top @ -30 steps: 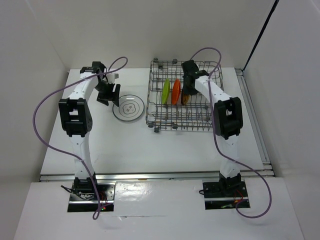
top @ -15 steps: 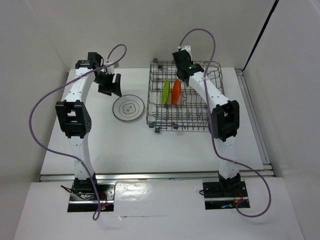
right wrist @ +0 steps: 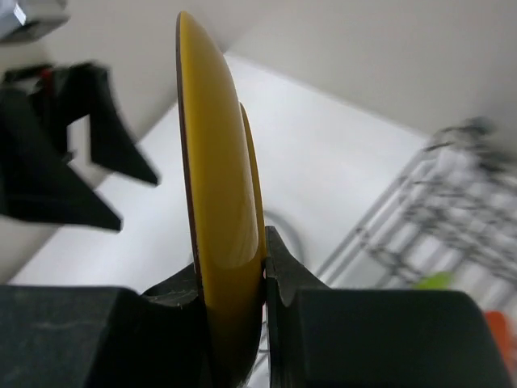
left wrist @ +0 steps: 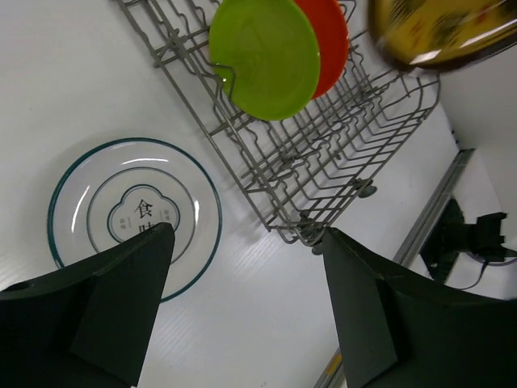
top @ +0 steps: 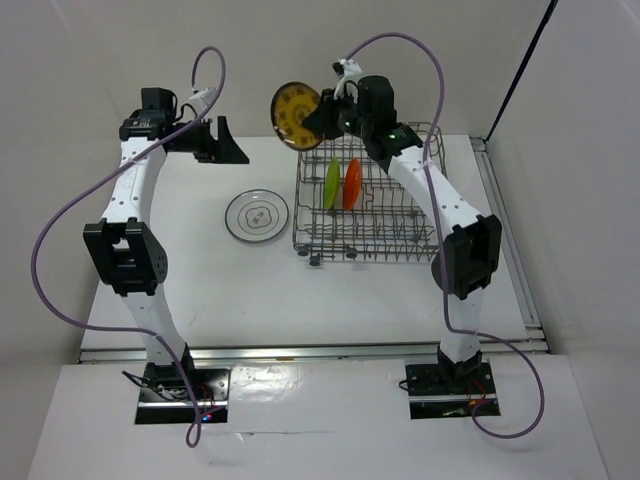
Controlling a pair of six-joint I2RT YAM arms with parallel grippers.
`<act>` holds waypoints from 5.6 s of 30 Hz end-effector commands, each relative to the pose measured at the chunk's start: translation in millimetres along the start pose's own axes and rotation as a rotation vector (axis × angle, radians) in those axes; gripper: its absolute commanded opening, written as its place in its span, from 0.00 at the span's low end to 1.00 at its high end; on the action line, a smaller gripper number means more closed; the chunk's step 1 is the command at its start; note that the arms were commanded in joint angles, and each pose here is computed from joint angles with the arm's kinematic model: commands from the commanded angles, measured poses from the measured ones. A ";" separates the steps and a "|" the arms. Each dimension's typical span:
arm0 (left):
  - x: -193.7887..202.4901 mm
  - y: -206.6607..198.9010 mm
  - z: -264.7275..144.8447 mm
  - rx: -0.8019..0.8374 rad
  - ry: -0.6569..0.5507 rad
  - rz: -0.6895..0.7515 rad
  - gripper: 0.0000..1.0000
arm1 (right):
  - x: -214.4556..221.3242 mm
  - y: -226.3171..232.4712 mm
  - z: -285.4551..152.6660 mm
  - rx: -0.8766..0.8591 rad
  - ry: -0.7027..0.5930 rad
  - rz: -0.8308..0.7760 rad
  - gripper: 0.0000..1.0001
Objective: Unload the plates from the dish rack
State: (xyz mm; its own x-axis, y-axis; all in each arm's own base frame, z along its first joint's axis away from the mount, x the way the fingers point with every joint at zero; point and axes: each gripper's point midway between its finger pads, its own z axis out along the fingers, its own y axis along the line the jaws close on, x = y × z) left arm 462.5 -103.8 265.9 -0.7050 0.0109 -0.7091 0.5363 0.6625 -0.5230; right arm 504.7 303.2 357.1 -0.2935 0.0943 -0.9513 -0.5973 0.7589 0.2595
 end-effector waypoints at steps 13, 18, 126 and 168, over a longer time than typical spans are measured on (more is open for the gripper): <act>0.0 0.0 9.0 0.076 -0.032 -0.065 0.87 | 75.9 87.4 6.4 -0.778 0.221 0.316 0.00; 6.0 -4.7 13.8 0.108 -0.010 -0.074 0.67 | 96.2 102.3 12.4 -0.824 0.281 0.340 0.00; 35.9 -15.9 9.9 0.138 0.071 -0.073 0.44 | 93.5 115.8 4.0 -0.940 0.268 0.306 0.00; 165.8 230.3 -78.7 -0.521 0.099 -0.693 0.15 | 62.3 -42.1 4.3 0.143 0.201 0.102 0.72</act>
State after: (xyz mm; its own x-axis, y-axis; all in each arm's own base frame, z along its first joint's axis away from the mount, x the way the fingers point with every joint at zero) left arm 439.9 100.3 66.1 -0.8458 -0.4749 -0.2430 -0.2693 0.7734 -0.5739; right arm 522.9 288.5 237.8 -0.5759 0.0384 -0.8166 -0.4367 0.8299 0.3471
